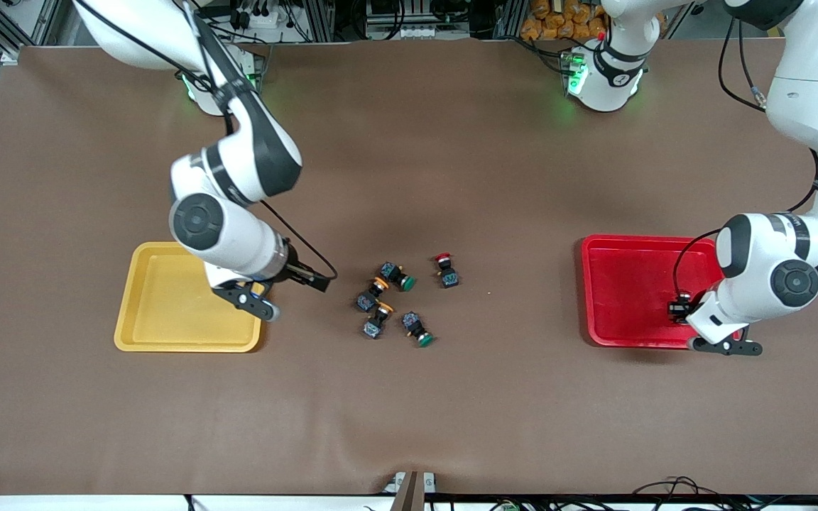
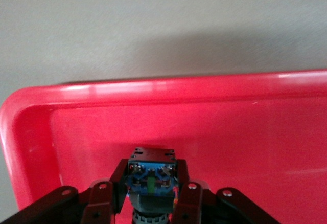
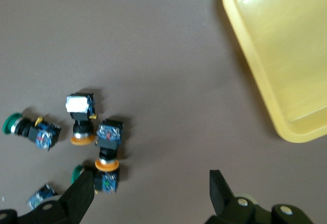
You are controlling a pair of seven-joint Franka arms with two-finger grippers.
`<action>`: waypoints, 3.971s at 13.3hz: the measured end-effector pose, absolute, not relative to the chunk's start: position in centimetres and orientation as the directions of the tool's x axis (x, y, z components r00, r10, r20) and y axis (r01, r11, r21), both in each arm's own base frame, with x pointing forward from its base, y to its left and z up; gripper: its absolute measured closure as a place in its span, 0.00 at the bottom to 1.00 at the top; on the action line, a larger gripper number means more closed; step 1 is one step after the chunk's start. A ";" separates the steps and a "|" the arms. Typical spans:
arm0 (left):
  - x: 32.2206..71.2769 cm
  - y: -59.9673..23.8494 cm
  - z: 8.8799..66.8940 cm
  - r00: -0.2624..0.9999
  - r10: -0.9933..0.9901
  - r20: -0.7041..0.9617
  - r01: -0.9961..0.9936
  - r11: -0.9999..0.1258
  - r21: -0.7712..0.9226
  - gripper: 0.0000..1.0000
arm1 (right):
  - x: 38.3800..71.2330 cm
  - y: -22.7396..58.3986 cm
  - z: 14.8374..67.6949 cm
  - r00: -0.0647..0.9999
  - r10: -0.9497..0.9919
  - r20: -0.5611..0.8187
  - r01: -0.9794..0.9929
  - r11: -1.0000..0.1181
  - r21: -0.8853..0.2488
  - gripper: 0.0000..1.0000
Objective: Place red and yellow buttons in trays
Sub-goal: 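Release the red button in the red tray while the right gripper approaches buttons, then grasp an orange-capped button with the right gripper while the left gripper returns, then carry the orange button to the yellow tray while the left gripper grasps a red button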
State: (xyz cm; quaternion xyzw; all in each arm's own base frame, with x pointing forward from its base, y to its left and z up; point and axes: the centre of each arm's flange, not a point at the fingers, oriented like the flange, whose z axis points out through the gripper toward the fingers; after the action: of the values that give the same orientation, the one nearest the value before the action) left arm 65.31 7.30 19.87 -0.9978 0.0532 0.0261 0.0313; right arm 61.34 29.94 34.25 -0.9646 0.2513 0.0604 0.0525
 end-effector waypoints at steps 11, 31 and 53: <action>64.9 7.8 22.7 0.981 -0.194 -0.032 -0.196 -0.979 -0.065 0.04 | 61.2 36.0 22.1 0.741 -0.661 -0.118 -0.670 -0.739 -0.069 0.00; 58.2 -24.8 30.4 0.979 0.192 -0.066 0.192 -0.981 0.002 0.00 | 64.0 35.7 22.2 0.668 -0.728 -0.156 -0.740 -0.672 -0.029 0.59; 51.1 -44.3 17.2 0.932 0.343 0.116 0.341 -0.939 0.033 0.07 | 66.5 -3.8 24.8 0.970 -0.025 -0.243 -0.016 -0.999 0.039 0.59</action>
State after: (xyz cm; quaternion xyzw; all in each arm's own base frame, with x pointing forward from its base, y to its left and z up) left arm 51.08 -44.27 17.19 -0.9829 -0.1739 -0.0602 -0.0063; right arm 66.52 -3.81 24.81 -0.9922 0.0103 0.1226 -0.0184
